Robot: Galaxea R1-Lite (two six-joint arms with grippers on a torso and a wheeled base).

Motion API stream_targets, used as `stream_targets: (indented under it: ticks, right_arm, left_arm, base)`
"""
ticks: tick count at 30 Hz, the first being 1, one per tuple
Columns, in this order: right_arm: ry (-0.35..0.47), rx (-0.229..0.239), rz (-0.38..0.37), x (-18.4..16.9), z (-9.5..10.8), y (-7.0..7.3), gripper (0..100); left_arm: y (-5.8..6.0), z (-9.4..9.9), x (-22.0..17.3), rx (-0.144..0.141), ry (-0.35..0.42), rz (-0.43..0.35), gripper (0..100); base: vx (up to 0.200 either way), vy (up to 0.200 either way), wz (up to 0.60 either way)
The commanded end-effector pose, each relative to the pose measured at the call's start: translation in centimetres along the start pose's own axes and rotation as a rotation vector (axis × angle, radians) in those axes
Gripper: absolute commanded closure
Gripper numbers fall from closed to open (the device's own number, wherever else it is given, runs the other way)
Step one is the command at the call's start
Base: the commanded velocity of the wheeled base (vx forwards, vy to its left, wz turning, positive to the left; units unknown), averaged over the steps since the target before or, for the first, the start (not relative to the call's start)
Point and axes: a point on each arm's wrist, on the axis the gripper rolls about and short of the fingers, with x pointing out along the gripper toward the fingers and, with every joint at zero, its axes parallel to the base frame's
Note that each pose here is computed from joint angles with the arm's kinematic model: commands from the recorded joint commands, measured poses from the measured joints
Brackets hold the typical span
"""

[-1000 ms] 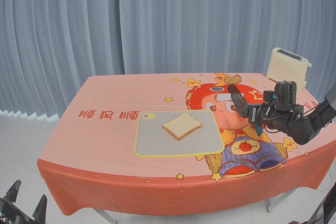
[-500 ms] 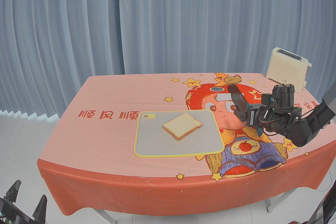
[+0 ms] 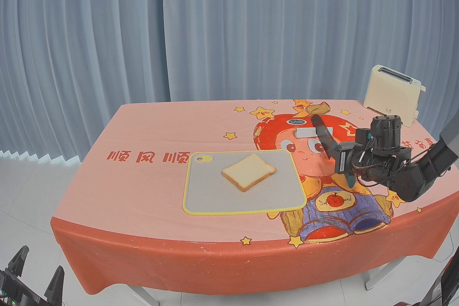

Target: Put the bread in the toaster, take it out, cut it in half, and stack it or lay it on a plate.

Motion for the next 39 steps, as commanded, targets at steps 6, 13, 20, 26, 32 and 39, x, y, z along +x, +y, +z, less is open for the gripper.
stream_targets:
  ticks: [6,13,20,26,32,39]
  right_arm:
    - [-0.014,-0.006,0.020,-0.8,0.3,0.7,100]
    - [-0.054,-0.004,0.025,-1.9,1.3,0.8,100]
    - [-0.105,-0.008,0.054,-4.0,2.4,1.5,100]
    - [-0.133,-0.017,0.083,-5.5,2.8,2.3,100]
    - [-0.158,-0.024,0.115,-6.9,3.2,3.0,100]
    - [-0.168,-0.035,0.152,-8.1,3.1,4.0,100]
  left_arm:
    - [0.0,-0.5,0.1,0.000,0.017,0.000,0]
    - [0.0,-0.5,0.1,0.000,0.017,0.002,0]
    - [0.0,-0.5,0.1,0.000,0.017,0.002,0]
    - [0.0,-0.5,0.1,0.000,0.017,0.002,0]
    - [0.0,-0.5,0.1,0.000,0.019,0.002,0]
    - [0.0,-0.5,0.1,0.000,0.025,0.000,0]
  base:
    - [0.000,0.000,0.00]
    - [0.000,0.000,0.00]
    - [0.000,0.000,0.00]
    - [0.000,0.000,0.00]
    - [0.000,0.000,0.00]
    - [0.000,0.000,0.00]
